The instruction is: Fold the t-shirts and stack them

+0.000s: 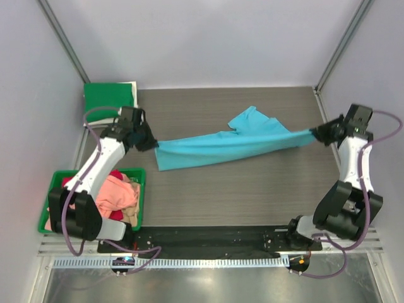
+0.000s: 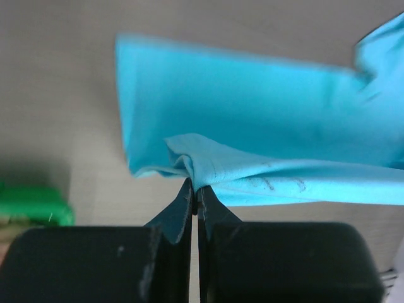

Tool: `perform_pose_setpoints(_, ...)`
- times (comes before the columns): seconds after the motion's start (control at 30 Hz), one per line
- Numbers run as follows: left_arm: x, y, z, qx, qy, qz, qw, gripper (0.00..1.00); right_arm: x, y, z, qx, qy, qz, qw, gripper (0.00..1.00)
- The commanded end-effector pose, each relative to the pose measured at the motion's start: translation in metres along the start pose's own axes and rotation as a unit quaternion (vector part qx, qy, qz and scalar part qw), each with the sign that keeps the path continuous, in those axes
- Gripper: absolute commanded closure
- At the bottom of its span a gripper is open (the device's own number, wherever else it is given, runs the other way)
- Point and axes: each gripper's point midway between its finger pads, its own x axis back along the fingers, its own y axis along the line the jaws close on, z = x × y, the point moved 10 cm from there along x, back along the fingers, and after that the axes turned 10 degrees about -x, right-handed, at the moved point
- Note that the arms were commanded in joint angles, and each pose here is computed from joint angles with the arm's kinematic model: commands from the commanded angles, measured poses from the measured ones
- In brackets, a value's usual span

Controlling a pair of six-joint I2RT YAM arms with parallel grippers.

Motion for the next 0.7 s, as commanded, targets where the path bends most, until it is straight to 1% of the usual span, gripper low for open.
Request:
perform_pose_setpoints(0.0,0.017,-0.018,-0.059,-0.024,-0.041,0.011,0.999,1.0,0.001,0.072,-0.028,0.027,-0.032,-0.077,0.996,0.99)
perform_pose_setpoints(0.03,0.019,-0.02,-0.073,-0.023,-0.047,0.014,0.999,1.0,-0.004,0.082,-0.028,0.034,-0.024,-0.077,0.996,0.99)
perform_pose_setpoints(0.07,0.032,-0.03,-0.1,-0.025,-0.078,0.028,0.996,1.0,0.003,0.106,-0.035,0.047,-0.034,-0.101,0.993,0.99)
perform_pose_setpoints(0.1,0.021,-0.03,-0.109,-0.024,-0.062,0.024,0.997,1.0,0.0,0.118,-0.034,0.053,-0.022,-0.11,0.992,0.99)
perform_pose_setpoints(0.13,0.019,-0.03,-0.122,-0.02,-0.064,0.034,0.997,1.0,-0.007,0.138,-0.04,0.059,-0.018,-0.125,0.99,0.99)
perform_pose_setpoints(0.17,0.034,-0.04,-0.147,-0.025,-0.1,0.058,0.993,1.0,-0.008,0.15,-0.042,0.066,-0.015,-0.137,0.988,0.99)
perform_pose_setpoints(0.2,0.02,-0.037,-0.159,-0.024,-0.089,0.061,0.994,1.0,-0.011,0.164,-0.038,0.078,-0.003,-0.152,0.985,0.99)
perform_pose_setpoints(0.23,0.022,-0.041,-0.17,-0.029,-0.098,0.074,0.992,1.0,-0.027,0.17,-0.04,0.08,0.009,-0.145,0.986,0.99)
perform_pose_setpoints(0.27,0.041,-0.052,-0.192,-0.042,-0.135,0.104,0.984,1.0,-0.012,0.196,-0.045,0.098,-0.006,-0.184,0.978,0.99)
perform_pose_setpoints(0.3,0.027,-0.049,-0.201,-0.04,-0.126,0.101,0.986,1.0,-0.011,0.207,-0.045,0.108,-0.002,-0.203,0.973,0.99)
perform_pose_setpoints(0.33,0.031,-0.051,-0.21,-0.039,-0.134,0.104,0.985,1.0,-0.023,0.214,-0.044,0.111,0.008,-0.206,0.972,0.99)
perform_pose_setpoints(0.37,0.05,-0.058,-0.227,-0.044,-0.168,0.122,0.977,1.0,-0.009,0.233,-0.048,0.121,-0.002,-0.242,0.963,0.99)
perform_pose_setpoints(0.4,0.042,-0.052,-0.233,-0.035,-0.159,0.122,0.979,1.0,-0.006,0.241,-0.049,0.124,-0.001,-0.257,0.958,0.99)
perform_pose_setpoints(0.43,0.056,-0.056,-0.242,-0.031,-0.182,0.139,0.973,1.0,0.006,0.254,-0.051,0.135,0.001,-0.291,0.947,0.99)
perform_pose_setpoints(0.47,0.059,-0.055,-0.246,-0.028,-0.187,0.147,0.971,1.0,-0.002,0.257,-0.053,0.135,0.008,-0.295,0.946,0.99)
perform_pose_setpoints(0.5,0.064,-0.055,-0.251,-0.03,-0.201,0.168,0.965,1.0,0.0,0.261,-0.053,0.138,0.009,-0.304,0.943,0.99)
perform_pose_setpoints(0.53,0.071,-0.054,-0.25,-0.027,-0.208,0.174,0.962,1.0,0.004,0.265,-0.055,0.143,0.006,-0.316,0.938,0.99)
perform_pose_setpoints(0.57,0.076,-0.056,-0.255,-0.035,-0.231,0.185,0.954,1.0,0.011,0.269,-0.054,0.15,0.007,-0.332,0.931,0.99)
perform_pose_setpoints(0.6,0.081,-0.055,-0.254,-0.04,-0.24,0.192,0.951,1.0,0.016,0.271,-0.054,0.157,0.006,-0.34,0.927,0.99)
perform_pose_setpoints(0.63,0.085,-0.052,-0.245,-0.041,-0.239,0.191,0.951,1.0,0.019,0.271,-0.054,0.168,-0.001,-0.346,0.923,0.99)
perform_pose_setpoints(0.67,0.09,-0.051,-0.244,-0.048,-0.258,0.192,0.946,1.0,0.015,0.266,-0.052,0.17,0.005,-0.337,0.926,0.99)
